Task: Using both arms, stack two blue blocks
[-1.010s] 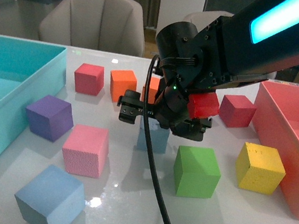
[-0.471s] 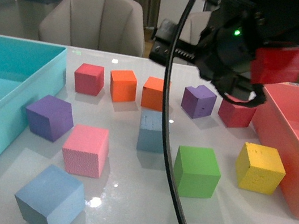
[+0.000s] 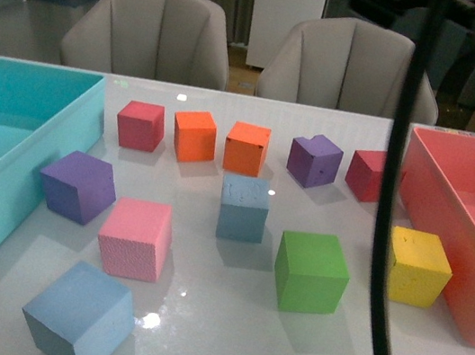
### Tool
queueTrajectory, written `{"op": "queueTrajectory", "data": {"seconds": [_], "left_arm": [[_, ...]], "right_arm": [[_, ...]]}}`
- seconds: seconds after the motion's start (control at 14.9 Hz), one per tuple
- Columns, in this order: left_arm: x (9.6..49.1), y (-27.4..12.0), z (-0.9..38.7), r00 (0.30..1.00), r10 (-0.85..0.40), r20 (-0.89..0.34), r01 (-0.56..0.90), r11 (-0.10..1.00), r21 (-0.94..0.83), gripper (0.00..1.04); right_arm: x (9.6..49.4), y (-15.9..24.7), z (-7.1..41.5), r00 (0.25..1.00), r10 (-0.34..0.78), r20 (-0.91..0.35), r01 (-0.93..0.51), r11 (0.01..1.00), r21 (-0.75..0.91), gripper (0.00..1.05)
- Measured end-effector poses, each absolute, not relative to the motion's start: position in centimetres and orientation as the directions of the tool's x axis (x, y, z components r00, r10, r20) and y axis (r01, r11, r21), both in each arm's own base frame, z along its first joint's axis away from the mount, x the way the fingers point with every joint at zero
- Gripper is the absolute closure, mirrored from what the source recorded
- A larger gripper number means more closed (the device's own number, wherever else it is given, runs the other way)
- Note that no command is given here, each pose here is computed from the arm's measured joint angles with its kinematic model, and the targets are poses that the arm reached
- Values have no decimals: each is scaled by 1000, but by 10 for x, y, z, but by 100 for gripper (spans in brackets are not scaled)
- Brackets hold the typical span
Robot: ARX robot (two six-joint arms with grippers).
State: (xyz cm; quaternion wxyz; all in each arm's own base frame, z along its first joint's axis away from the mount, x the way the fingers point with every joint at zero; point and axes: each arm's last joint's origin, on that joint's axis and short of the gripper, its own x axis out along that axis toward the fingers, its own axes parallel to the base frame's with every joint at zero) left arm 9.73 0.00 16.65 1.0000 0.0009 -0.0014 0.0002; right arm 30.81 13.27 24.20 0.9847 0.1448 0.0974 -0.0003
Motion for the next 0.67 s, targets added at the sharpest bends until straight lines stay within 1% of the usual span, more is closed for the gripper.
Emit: {"op": "queueTrajectory", "data": {"seconds": [0.07, 0.13, 0.2, 0.27, 0.4, 0.47, 0.61, 0.67], "left_arm": [[97, 0, 167, 1000, 0, 3, 0, 1000, 2, 7], [97, 0, 167, 1000, 0, 3, 0, 1000, 2, 7], [97, 0, 167, 1000, 1, 3, -1, 1000, 2, 7], [97, 0, 167, 1000, 0, 3, 0, 1000, 2, 7], [97, 0, 167, 1000, 1, 3, -1, 1000, 2, 7], [97, 0, 167, 1000, 1, 3, -1, 1000, 1, 7], [97, 0, 167, 1000, 0, 3, 0, 1000, 2, 7], [97, 0, 167, 1000, 1, 3, -1, 1000, 2, 7]], "right_arm": [[301, 129, 242, 983, 14, -182, 37, 960, 278, 6], [275, 118, 235, 985, -13, -172, 57, 966, 251, 6], [249, 106, 225, 991, -26, -134, 56, 974, 221, 9], [231, 89, 223, 999, 1, -50, 8, 983, 182, 20], [213, 73, 220, 1000, 3, -26, 0, 992, 124, 29], [198, 59, 215, 1000, -4, -30, 7, 997, 83, 36], [158, 26, 194, 995, -12, -95, 13, 1000, 11, 62], [144, 16, 194, 997, -10, -74, 11, 1000, 12, 75]]}}
